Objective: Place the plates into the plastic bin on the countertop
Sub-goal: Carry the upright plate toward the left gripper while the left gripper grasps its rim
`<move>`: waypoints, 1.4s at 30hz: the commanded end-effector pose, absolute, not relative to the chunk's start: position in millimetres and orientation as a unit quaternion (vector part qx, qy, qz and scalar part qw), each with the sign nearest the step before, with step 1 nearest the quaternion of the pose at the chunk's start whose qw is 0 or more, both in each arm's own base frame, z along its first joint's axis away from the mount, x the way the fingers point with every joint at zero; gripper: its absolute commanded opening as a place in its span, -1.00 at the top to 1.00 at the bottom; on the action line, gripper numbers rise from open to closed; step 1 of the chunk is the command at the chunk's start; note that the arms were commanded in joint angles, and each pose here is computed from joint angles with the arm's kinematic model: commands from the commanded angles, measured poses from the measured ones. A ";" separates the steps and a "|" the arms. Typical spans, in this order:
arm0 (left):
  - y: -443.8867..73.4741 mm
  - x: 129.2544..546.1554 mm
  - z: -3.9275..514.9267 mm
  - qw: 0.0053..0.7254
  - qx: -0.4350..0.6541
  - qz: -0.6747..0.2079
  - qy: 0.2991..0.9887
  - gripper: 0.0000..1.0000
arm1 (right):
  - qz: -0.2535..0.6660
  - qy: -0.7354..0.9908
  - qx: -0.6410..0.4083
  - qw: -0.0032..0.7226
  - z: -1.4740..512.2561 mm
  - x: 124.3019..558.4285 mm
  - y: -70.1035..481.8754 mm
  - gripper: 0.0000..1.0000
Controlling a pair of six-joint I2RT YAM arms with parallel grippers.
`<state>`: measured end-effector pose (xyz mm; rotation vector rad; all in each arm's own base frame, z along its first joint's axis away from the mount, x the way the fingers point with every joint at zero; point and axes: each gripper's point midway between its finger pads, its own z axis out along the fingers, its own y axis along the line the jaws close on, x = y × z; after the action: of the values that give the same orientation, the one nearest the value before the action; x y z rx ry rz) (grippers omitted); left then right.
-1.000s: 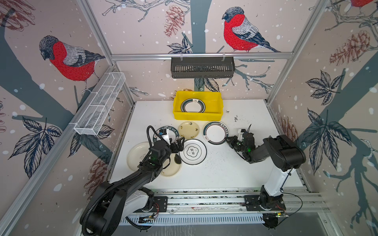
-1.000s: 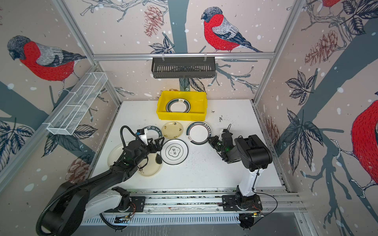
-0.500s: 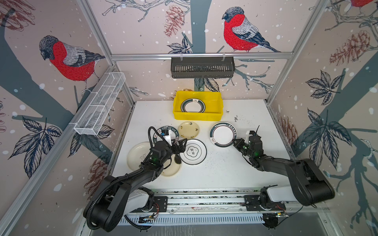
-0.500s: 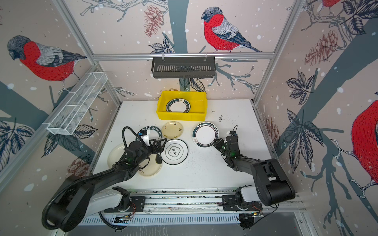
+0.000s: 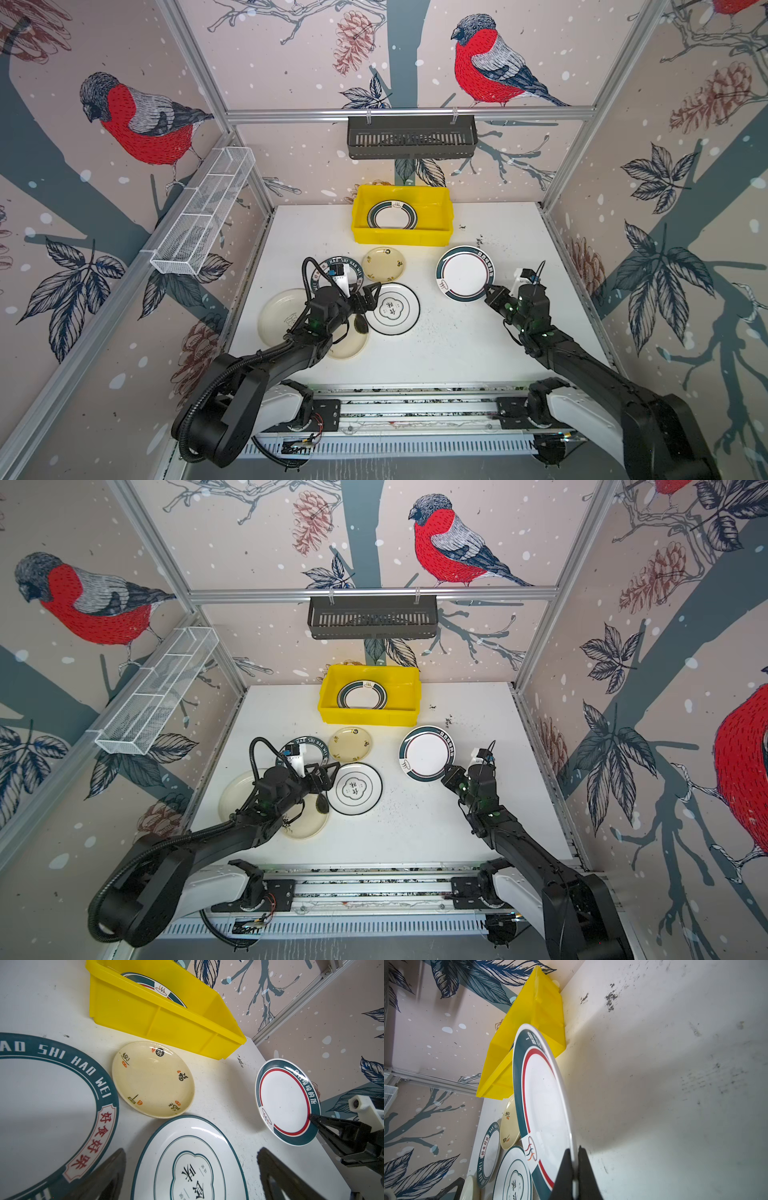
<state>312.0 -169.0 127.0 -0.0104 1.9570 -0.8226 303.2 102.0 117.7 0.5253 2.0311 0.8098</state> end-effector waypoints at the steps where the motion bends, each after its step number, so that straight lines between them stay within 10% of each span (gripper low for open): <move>1: -174.5 316.0 140.6 0.500 -0.004 -0.361 0.788 -0.95 | 0.343 0.805 0.206 0.438 125.1 303.1 106.7 1.00; 30: -211.5 311.6 134.6 0.440 0.046 -0.434 0.785 -0.68 | 0.459 0.794 0.048 0.395 174.4 304.1 243.1 1.00; 42: -229.4 306.8 134.7 0.414 0.081 -0.467 0.777 -0.07 | 0.477 0.799 0.037 0.363 162.4 302.5 265.9 1.00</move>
<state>305.5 -223.6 117.8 0.1692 2.0235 -1.1335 297.7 257.4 140.3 0.1274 2.1413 1.1711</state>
